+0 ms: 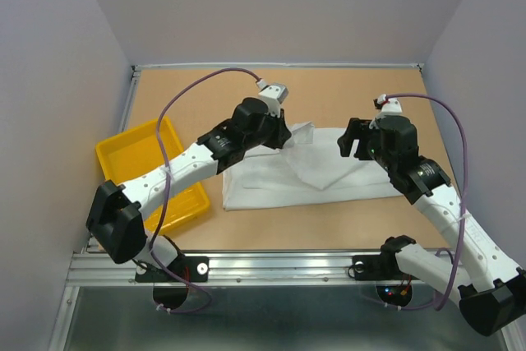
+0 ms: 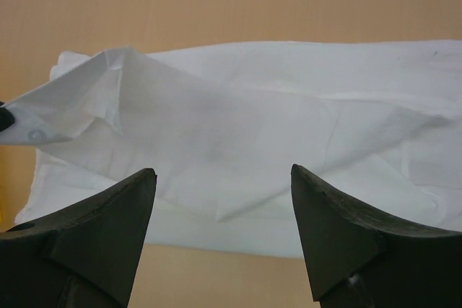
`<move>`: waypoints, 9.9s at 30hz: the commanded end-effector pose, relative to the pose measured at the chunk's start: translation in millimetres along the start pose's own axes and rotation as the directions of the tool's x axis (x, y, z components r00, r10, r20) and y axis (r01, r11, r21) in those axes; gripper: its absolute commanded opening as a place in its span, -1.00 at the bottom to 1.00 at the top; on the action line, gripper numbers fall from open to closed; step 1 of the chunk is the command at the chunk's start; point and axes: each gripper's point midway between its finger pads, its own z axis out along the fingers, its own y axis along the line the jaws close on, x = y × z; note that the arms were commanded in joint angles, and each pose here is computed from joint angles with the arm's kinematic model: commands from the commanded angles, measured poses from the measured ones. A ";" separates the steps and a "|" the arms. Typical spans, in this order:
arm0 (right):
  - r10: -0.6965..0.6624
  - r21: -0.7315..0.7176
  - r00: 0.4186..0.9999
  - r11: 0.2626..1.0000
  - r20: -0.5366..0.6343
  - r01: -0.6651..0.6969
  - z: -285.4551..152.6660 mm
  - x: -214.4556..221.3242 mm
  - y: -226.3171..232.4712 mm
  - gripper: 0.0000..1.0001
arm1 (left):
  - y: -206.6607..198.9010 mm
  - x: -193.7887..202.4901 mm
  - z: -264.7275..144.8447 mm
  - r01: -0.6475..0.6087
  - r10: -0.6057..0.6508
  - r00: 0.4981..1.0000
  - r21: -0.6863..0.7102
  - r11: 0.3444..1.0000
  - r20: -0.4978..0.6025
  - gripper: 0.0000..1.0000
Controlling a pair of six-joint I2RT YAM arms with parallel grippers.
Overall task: Fold and stack the long sleeve shirts
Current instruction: Fold the shirt
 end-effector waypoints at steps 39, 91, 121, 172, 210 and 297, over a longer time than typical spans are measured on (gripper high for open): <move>0.090 0.044 0.984 0.995 -0.153 -0.085 29.5 47.7 -3.0 0.61 | 141.3 136.1 -46.9 0.531 -0.510 0.841 -0.468 0.707 0.184 0.19; 0.057 0.030 0.988 0.998 -0.145 -0.053 29.2 47.5 -3.5 0.61 | 164.7 106.8 -20.7 0.123 -0.221 0.967 -0.535 0.836 -0.124 -0.84; 0.059 0.038 0.987 0.998 -0.151 -0.054 30.7 50.0 -4.9 0.61 | 176.7 57.8 -11.9 0.078 -0.133 0.989 -0.549 0.832 -0.061 -0.79; 0.495 -0.296 0.801 0.752 -0.337 -0.590 114.6 140.6 -23.1 0.53 | 194.8 150.2 62.6 0.360 -0.470 0.876 -0.501 0.787 -0.108 -0.09; 0.584 -0.286 0.803 0.754 -0.120 -0.592 174.5 14.7 -88.3 0.47 | 192.8 74.6 43.3 0.273 -0.327 0.944 -0.467 0.841 -0.037 0.22; 0.097 -0.062 0.948 0.991 -0.304 -0.122 169.7 28.7 26.0 -0.04 | 128.1 122.4 -68.5 0.304 -0.361 0.932 -0.447 0.841 -0.045 0.42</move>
